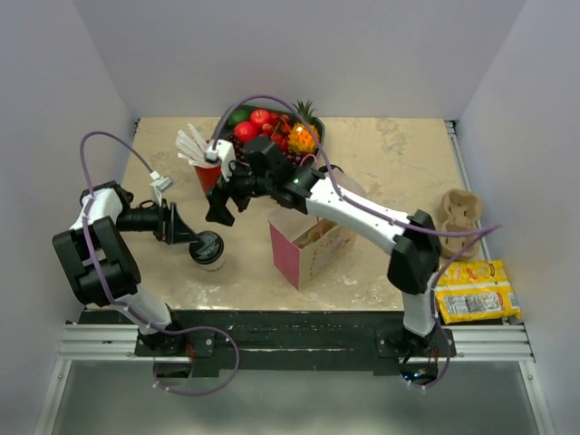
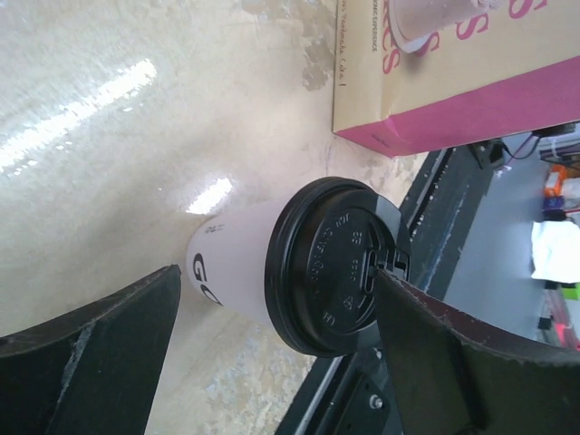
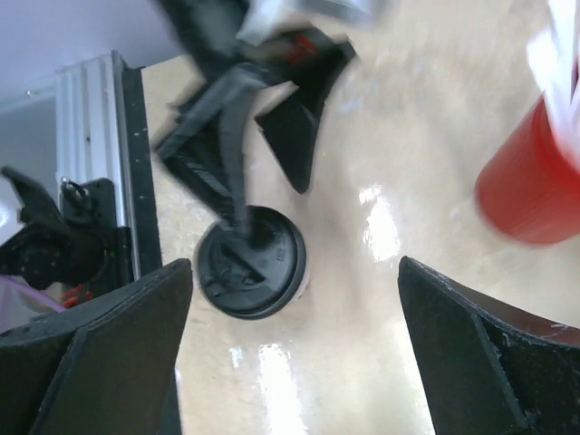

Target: Pack the takeout coffee

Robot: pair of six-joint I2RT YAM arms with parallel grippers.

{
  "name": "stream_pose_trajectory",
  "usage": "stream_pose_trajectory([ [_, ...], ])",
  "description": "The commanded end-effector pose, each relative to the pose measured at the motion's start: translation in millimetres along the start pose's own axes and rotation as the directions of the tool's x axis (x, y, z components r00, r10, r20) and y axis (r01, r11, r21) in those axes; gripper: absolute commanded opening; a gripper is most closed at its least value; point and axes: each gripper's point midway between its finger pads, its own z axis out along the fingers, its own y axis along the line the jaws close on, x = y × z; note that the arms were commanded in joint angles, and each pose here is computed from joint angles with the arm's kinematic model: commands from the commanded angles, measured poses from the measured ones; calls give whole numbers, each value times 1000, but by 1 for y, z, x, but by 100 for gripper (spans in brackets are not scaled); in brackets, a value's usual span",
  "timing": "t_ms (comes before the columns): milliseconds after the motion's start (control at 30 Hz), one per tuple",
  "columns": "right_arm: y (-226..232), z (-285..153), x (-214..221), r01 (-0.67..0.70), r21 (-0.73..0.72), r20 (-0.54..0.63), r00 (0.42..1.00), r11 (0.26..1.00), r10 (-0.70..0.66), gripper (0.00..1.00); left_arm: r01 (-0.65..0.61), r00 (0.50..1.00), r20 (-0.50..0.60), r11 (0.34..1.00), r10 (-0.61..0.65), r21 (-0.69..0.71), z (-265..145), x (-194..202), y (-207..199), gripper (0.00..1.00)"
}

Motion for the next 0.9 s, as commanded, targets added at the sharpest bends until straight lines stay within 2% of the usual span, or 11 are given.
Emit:
stream_pose_trajectory([
  [0,50,-18,-4,416,110,-66,909,902,-411,98,-89,993,72,996,91,-22,-1,-16,-2,91],
  [67,63,-28,-5,502,135,-80,865,854,-495,91,-99,992,73,994,102,-35,-2,-16,-2,91],
  [100,63,-28,21,525,116,-133,849,843,-511,87,-98,992,72,994,101,-41,-2,-16,-2,91],
  [133,67,-38,23,547,118,-139,836,829,-531,71,-108,991,68,993,112,-51,-2,-16,-1,91],
  [200,68,-46,58,567,71,-210,813,821,-543,49,-126,989,70,990,131,-69,-5,-19,-2,91],
  [233,65,-52,68,566,74,-238,810,821,-536,10,-133,988,66,988,138,-76,-5,-20,-1,91],
  [267,61,-63,67,559,119,-246,817,820,-522,0,-141,987,64,986,146,-85,-7,-21,-1,91],
  [300,57,-64,90,556,106,-284,812,825,-510,0,-142,987,64,986,148,-88,-7,-21,-1,91],
  [500,29,-68,141,610,143,-398,757,780,-519,0,-131,989,57,988,136,-84,-6,-17,-1,91],
  [800,-12,-87,153,613,257,-465,756,747,-460,0,-149,989,12,987,150,-65,-5,0,-9,91],
  [867,-26,-92,150,586,296,-467,778,755,-421,0,-148,989,7,987,149,-67,-4,3,-8,92],
])
